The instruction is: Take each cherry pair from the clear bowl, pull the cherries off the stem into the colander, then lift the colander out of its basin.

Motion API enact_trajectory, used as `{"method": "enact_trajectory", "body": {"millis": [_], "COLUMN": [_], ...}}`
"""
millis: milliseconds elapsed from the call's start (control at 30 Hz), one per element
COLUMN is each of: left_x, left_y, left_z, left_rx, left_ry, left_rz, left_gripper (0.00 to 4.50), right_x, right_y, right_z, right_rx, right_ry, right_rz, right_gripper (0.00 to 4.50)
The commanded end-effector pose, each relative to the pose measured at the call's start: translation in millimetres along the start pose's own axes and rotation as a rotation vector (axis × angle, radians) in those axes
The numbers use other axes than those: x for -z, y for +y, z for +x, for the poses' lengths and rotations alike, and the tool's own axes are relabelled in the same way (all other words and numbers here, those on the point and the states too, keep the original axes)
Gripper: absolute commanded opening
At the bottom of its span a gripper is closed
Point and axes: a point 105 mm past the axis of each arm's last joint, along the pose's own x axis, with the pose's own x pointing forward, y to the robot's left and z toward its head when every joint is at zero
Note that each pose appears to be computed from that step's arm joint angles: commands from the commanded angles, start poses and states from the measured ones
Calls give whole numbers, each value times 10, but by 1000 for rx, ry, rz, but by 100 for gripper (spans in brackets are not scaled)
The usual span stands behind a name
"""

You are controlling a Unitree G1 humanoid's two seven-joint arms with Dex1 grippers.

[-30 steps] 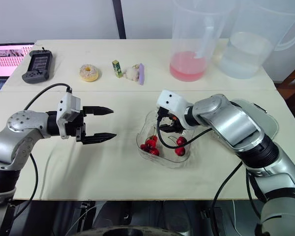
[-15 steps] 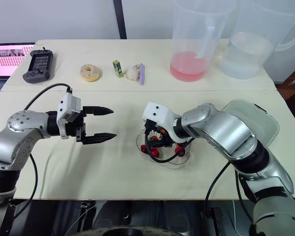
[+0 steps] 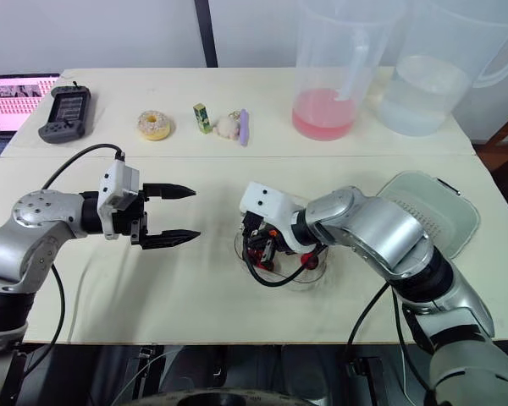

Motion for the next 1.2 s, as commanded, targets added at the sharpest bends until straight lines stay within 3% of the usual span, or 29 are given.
{"method": "enact_trajectory", "body": {"millis": [33,500,767,867,1033,1200], "left_x": [-69,-50,-53,-52,-57,-61], "left_y": [-3,-13,-15,-12,-4,-1], "left_z": [4,19,24,25,38,50], "left_rx": [4,1,9,11,17,15], "left_ry": [-10,-13,-15,-15,-17,-20], "left_rz": [33,33,33,32,33,35], "left_gripper": [450,450,450,450,450,450], "right_x": [-25,218,109,118,104,133], "right_y": [3,-387,-253,-250,-286,-474], "right_z": [-20,-564,-566,-548,-433,-340], "right_rx": [6,185,146,156,161,180], "right_ry": [4,99,50,64,114,172], "right_rz": [-33,-26,-69,-112,-335,-473], "right_gripper": [4,4,4,92,331,331]}}
